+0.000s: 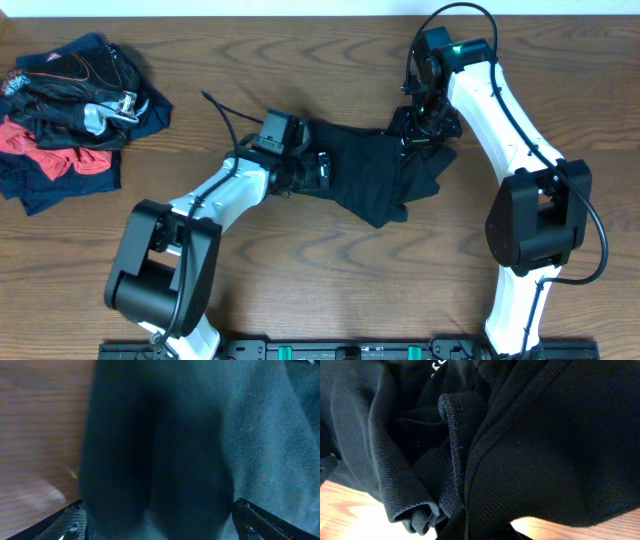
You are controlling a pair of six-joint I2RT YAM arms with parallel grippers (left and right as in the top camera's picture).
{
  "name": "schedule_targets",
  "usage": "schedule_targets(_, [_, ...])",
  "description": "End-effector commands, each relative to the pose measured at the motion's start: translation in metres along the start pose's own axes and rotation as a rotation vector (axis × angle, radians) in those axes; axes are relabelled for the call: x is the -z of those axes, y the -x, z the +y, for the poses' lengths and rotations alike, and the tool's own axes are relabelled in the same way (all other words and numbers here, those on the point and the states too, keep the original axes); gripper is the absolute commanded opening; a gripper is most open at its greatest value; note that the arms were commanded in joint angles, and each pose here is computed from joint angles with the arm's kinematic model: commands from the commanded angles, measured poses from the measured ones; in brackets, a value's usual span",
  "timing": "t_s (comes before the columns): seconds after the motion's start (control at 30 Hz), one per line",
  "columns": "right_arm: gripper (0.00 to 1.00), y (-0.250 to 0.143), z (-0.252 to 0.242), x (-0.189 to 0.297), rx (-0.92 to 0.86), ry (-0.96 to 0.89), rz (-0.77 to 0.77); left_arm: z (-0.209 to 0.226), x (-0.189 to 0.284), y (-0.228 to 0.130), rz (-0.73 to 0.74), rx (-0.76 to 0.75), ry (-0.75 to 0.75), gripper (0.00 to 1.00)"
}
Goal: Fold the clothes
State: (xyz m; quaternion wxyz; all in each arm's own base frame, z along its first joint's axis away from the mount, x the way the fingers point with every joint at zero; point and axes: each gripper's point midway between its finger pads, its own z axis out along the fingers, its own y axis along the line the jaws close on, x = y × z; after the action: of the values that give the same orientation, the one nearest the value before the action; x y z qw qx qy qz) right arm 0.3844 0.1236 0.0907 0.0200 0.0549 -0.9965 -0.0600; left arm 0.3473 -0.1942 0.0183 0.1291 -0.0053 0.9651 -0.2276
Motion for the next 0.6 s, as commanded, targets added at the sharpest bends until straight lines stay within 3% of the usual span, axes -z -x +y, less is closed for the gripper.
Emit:
schedule_targets(0.0, [0.01,0.004,0.005,0.019,0.012,0.001,-0.052,0.007,-0.011,-0.001,0.018,0.004,0.022,0.92])
schedule_targets(0.57, [0.01,0.013,0.003,0.055,0.024,-0.034,-0.116,0.025,-0.019,-0.002,0.014,0.055,0.101,0.93])
